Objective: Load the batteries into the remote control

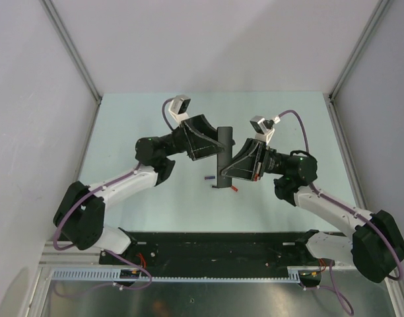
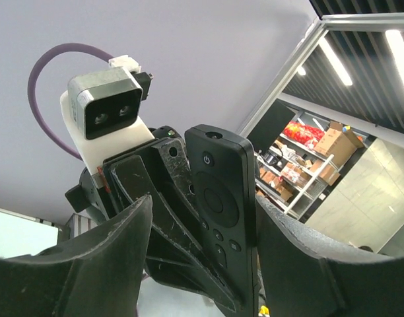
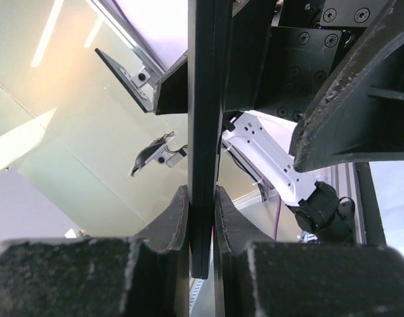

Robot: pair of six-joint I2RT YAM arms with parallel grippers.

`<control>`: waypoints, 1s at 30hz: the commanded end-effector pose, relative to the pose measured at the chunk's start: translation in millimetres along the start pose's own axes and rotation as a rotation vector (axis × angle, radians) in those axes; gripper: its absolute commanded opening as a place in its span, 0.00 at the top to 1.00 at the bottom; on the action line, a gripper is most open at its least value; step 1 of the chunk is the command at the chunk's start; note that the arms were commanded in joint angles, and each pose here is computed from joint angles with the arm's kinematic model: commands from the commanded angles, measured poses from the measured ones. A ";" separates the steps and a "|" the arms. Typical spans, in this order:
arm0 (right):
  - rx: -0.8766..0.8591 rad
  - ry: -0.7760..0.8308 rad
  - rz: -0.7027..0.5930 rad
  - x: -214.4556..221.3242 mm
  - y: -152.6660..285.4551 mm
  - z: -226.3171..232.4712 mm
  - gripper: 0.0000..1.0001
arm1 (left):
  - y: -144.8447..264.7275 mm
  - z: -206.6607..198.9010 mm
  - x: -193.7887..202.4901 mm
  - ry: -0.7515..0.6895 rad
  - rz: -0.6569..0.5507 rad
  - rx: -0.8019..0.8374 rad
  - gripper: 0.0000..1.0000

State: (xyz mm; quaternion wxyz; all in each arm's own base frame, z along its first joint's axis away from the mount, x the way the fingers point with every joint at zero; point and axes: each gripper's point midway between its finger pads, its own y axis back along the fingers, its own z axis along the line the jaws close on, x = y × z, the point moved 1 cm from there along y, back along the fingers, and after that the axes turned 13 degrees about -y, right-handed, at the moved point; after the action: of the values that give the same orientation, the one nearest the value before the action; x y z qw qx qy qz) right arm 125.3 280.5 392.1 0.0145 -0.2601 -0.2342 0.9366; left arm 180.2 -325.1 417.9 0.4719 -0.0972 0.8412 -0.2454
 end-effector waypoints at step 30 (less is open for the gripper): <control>0.558 0.222 0.094 7.0 8.1 -68.8 1.00 | 61.3 28.1 40.7 -0.134 0.156 -0.224 0.40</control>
State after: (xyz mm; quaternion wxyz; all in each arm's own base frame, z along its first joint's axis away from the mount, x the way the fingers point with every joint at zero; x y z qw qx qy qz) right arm 155.0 293.2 322.5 0.0825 -0.3460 0.0673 0.9322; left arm 189.3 -297.1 345.2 0.5153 -0.1019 0.8440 -0.1085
